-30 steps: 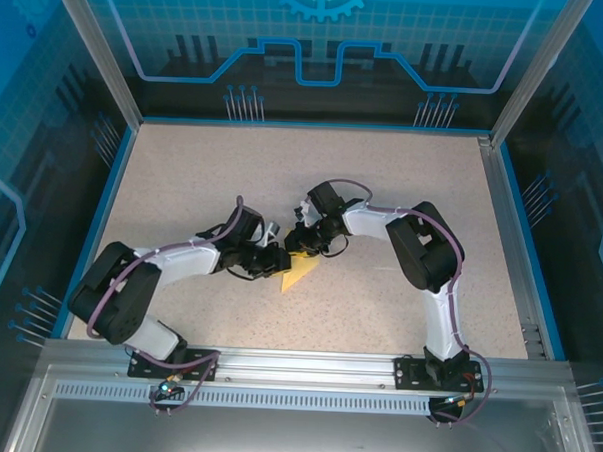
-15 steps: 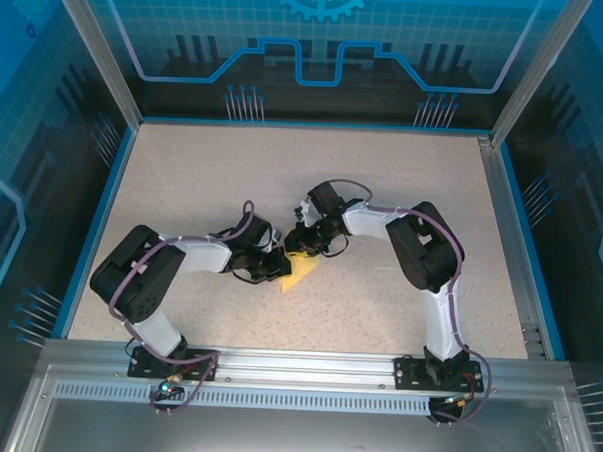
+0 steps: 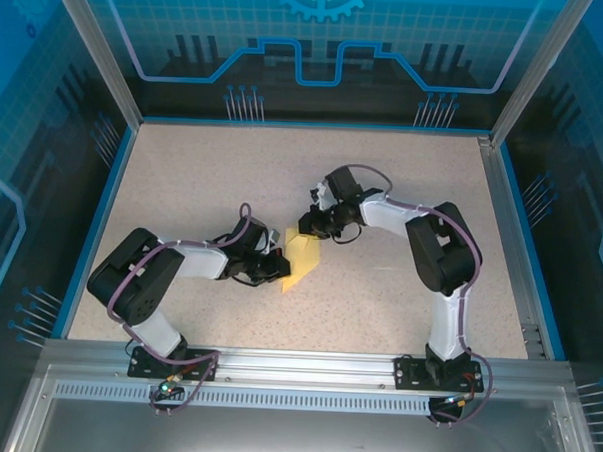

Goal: Fold a paper plane with a square sheet of paper (pick it up from the middle)
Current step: Fourth fold the wing at the center of the table.

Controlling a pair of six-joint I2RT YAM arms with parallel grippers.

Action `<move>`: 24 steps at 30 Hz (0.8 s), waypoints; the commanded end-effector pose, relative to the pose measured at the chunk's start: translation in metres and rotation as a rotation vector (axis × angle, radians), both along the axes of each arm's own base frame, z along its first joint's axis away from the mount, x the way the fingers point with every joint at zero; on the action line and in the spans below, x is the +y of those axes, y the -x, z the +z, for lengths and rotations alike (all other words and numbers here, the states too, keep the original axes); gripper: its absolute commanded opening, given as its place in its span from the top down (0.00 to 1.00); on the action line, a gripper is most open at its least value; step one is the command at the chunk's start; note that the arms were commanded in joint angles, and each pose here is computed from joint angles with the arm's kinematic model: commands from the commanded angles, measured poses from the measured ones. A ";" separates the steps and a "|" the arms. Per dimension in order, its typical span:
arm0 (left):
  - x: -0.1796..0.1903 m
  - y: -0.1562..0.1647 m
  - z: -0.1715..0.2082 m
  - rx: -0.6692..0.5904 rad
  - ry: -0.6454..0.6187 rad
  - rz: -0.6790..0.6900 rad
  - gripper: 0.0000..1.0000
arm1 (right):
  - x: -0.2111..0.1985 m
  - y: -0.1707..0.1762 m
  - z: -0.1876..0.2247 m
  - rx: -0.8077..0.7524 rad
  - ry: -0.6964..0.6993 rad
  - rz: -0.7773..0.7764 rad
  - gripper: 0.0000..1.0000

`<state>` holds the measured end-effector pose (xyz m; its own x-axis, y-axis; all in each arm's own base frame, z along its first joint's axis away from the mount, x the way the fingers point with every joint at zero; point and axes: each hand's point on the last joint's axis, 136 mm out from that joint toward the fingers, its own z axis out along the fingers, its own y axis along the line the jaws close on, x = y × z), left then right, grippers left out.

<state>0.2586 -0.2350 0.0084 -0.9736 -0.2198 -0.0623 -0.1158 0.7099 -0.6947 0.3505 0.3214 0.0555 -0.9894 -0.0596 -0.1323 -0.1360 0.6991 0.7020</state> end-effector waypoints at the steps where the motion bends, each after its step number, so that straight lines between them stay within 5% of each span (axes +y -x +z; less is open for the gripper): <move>1: 0.045 0.051 -0.062 0.208 -0.251 0.039 1.00 | 0.002 0.015 0.002 0.001 -0.015 0.028 0.86; 10: 0.043 0.048 -0.060 0.206 -0.250 0.035 1.00 | 0.023 0.050 -0.024 0.055 -0.001 0.116 0.87; 24: 0.047 0.053 -0.064 0.224 -0.270 0.033 1.00 | 0.004 0.046 -0.076 0.103 0.141 0.074 0.87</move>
